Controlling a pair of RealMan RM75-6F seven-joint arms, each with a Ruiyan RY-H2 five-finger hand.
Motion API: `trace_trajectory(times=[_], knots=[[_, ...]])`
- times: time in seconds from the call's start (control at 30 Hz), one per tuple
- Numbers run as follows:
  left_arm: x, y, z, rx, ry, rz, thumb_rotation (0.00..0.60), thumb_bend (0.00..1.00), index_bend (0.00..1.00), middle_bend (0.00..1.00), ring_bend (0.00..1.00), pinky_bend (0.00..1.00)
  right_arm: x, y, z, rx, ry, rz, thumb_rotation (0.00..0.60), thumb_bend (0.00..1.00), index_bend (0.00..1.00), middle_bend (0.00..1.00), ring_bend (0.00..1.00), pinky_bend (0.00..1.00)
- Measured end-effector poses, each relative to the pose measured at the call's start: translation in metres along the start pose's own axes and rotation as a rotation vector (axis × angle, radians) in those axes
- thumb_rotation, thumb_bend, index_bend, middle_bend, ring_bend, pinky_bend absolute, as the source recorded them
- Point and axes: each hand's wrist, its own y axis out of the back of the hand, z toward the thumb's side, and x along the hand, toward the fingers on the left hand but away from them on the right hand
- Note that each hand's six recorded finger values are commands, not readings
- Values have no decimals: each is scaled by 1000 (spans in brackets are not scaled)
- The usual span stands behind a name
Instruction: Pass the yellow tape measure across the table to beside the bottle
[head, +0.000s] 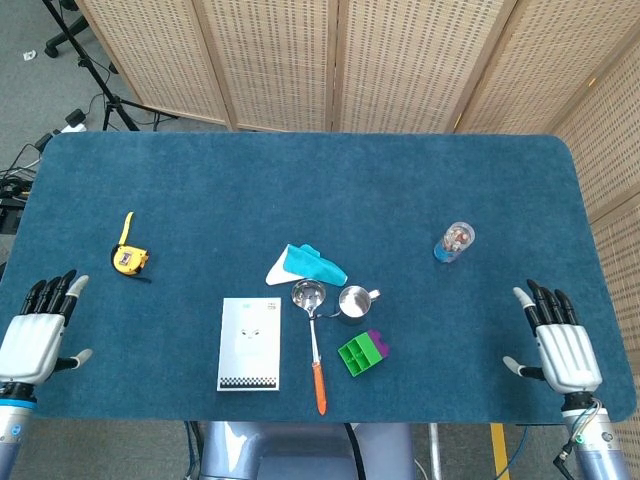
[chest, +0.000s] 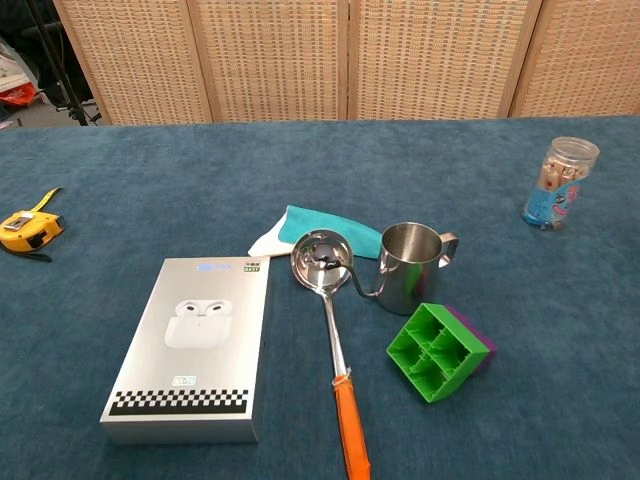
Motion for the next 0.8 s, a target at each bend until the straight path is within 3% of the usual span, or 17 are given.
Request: trace_trajectory(times=[0.33,0.6,0.8], knots=[[33,15,-5,13,-20,-72,600,126,0,0,0,0,-1,1,-3,-6,-11,-1,600,53,14,0,0,0],[80,24,-14,18,-46,-264,600,138,26,0,0,0,-5,-4,-6,-4,-22,15,600,53,14,0,0,0],[121,35,-34,87,-3,-306,600,144,57,0,0,0,-8,-7,-8,-2,-34,19,600,53,14,0,0,0]])
